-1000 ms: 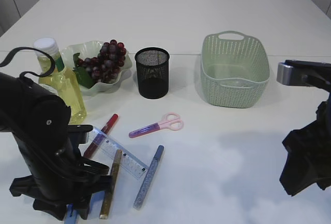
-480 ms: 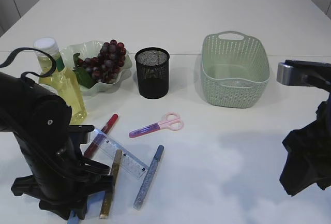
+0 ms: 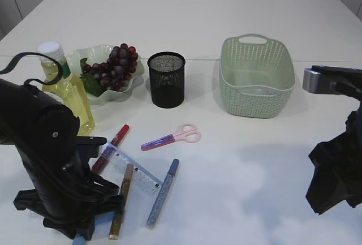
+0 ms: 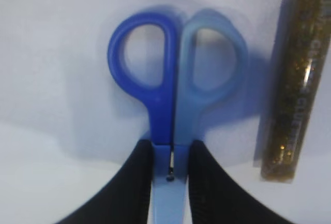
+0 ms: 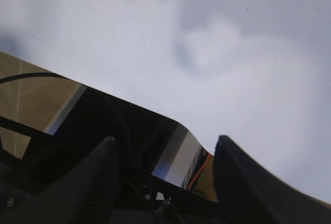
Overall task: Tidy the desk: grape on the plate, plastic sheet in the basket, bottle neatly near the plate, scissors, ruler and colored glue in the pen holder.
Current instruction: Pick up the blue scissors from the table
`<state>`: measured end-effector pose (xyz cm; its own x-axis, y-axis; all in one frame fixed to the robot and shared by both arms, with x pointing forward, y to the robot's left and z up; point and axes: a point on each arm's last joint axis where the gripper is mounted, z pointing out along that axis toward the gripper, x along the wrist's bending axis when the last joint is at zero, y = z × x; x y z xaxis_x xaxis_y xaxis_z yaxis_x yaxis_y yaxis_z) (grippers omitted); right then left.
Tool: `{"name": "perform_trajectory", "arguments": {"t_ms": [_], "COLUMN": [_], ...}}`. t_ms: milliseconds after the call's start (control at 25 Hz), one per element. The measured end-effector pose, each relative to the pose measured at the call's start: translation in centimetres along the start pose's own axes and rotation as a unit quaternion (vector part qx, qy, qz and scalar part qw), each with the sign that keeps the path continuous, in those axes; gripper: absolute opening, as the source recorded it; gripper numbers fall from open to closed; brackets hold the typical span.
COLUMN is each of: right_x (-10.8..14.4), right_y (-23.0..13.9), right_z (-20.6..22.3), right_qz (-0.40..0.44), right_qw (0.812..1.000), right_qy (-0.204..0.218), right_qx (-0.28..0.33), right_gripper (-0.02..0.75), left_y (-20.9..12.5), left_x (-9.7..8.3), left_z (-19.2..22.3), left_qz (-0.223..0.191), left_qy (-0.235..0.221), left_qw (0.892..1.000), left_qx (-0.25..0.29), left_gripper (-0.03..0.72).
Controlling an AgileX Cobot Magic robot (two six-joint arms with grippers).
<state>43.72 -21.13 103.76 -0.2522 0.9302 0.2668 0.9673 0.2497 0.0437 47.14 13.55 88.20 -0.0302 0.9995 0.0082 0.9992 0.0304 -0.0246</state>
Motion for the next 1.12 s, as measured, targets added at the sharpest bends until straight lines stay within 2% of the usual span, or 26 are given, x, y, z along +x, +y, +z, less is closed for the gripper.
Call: {"name": "perform_trajectory", "arguments": {"t_ms": [440, 1120], "right_x": [0.0, 0.0], "right_y": [0.0, 0.0], "right_z": [0.0, 0.0], "right_qz": [0.0, 0.0], "right_qw": [1.0, 1.0], "right_qy": [0.0, 0.0], "right_qx": [0.0, 0.0], "right_gripper": [0.46, 0.459], "left_y": [-0.01, -0.46], "left_x": [0.21, 0.65], "left_z": [-0.01, -0.57], "left_qz": [0.073, 0.099], "left_qy": [0.012, 0.029], "left_qw": [0.997, 0.994], "left_qx": [0.002, 0.021], "left_gripper": [0.143, 0.143]}}
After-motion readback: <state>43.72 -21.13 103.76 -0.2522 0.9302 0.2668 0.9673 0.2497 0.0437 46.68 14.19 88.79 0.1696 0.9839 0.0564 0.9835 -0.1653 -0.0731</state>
